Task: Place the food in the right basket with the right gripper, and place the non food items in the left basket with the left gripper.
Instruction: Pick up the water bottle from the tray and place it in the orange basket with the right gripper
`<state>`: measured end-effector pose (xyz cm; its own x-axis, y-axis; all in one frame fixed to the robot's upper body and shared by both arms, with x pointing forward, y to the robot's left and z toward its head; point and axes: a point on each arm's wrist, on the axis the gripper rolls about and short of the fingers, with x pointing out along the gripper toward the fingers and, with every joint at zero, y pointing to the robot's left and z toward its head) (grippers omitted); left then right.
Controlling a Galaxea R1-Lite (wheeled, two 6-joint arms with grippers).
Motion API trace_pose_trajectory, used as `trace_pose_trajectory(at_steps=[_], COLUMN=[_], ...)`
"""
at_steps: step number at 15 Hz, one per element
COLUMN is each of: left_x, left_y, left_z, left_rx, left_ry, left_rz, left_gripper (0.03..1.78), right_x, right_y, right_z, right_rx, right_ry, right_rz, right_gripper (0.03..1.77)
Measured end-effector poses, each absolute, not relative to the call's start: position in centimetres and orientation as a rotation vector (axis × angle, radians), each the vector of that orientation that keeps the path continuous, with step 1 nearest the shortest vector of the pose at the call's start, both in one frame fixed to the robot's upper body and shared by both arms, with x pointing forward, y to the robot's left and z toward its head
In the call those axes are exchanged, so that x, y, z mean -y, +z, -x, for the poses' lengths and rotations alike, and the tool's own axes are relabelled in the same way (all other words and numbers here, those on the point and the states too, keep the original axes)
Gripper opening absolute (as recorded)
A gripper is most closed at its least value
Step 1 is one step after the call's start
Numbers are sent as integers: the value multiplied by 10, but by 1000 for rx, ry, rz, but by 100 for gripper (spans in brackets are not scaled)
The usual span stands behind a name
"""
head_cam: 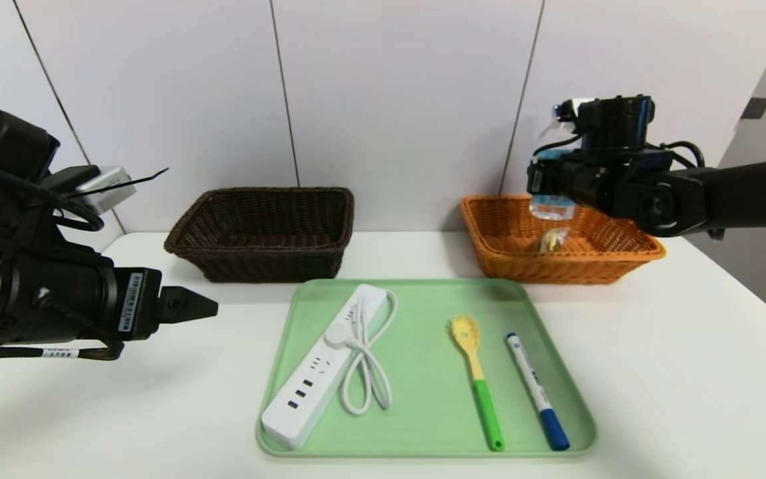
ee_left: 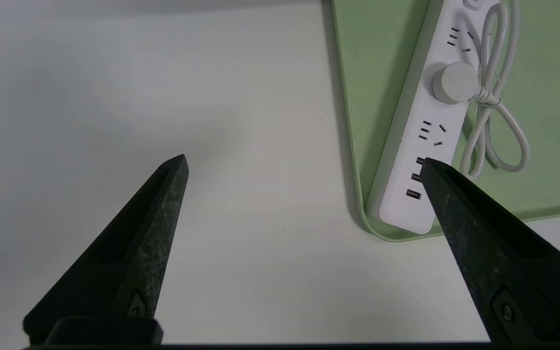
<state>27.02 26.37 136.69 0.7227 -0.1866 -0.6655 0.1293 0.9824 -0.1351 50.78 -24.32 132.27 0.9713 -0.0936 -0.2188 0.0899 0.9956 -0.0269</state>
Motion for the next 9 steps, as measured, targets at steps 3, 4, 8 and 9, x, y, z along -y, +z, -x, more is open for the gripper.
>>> trace_pose_trajectory(at_steps=[3, 4, 8, 9], left_x=[-263, -262, -261, -260], left_y=[1366, 1365, 1363, 1363], left_z=[-272, -273, -278, -278], left_rx=[-749, -751, -751, -749], left_ry=[-172, -171, -173, -173], left_rz=[82, 83, 85, 85], left_gripper=[169, 169, 169, 169], right_x=[241, 240, 236, 235], right_y=[1308, 1305, 1286, 1283], right_z=[-517, -520, -530, -533], right_rx=[-222, -215, -233, -237], right_ry=[-91, -91, -89, -88], right_rz=[19, 17, 30, 31], right_gripper=[86, 86, 86, 86])
